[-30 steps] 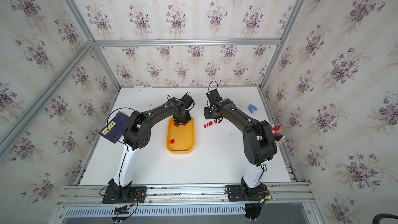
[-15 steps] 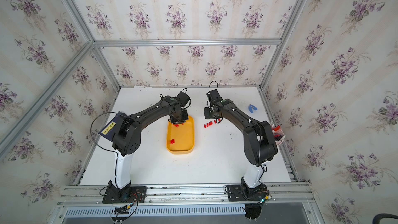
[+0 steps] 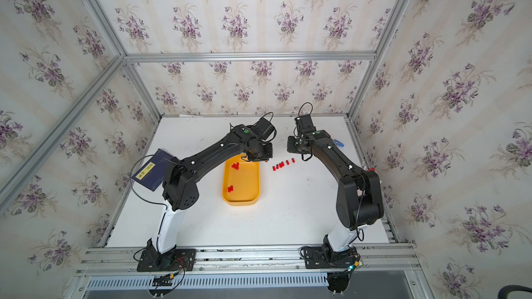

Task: Take the screw protection sleeves out of the storage box
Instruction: Place the screw protection sleeve at the center of the board.

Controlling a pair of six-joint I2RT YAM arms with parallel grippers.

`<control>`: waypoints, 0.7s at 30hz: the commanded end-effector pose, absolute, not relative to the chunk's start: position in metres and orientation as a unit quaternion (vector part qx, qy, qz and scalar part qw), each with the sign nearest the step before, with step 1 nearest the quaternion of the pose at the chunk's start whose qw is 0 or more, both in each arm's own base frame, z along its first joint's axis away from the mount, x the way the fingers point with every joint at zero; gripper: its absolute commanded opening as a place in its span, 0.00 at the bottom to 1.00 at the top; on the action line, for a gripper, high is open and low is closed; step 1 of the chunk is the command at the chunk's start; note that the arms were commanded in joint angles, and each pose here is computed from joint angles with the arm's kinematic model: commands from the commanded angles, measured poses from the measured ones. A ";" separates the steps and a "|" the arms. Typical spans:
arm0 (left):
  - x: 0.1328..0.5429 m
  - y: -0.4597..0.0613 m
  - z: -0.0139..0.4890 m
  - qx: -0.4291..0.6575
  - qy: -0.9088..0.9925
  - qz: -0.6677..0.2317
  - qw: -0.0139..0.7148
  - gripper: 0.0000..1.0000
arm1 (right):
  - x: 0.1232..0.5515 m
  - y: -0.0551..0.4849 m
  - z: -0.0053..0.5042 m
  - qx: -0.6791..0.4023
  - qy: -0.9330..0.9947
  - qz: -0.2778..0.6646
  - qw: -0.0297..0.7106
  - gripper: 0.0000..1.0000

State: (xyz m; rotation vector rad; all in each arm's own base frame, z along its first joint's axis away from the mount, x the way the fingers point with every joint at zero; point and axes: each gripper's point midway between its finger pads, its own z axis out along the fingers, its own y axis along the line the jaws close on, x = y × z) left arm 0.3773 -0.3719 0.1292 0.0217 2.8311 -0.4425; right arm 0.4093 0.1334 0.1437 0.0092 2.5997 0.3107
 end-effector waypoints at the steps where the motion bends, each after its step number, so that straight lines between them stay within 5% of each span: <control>1: 0.374 -0.381 0.119 0.003 0.981 -0.149 0.123 0.19 | 0.407 0.132 0.145 0.006 0.959 0.117 0.258 0.38; 21: 0.375 -0.378 0.044 -0.020 0.991 -0.096 0.091 0.20 | 0.403 0.131 0.138 -0.007 0.961 0.110 0.254 0.38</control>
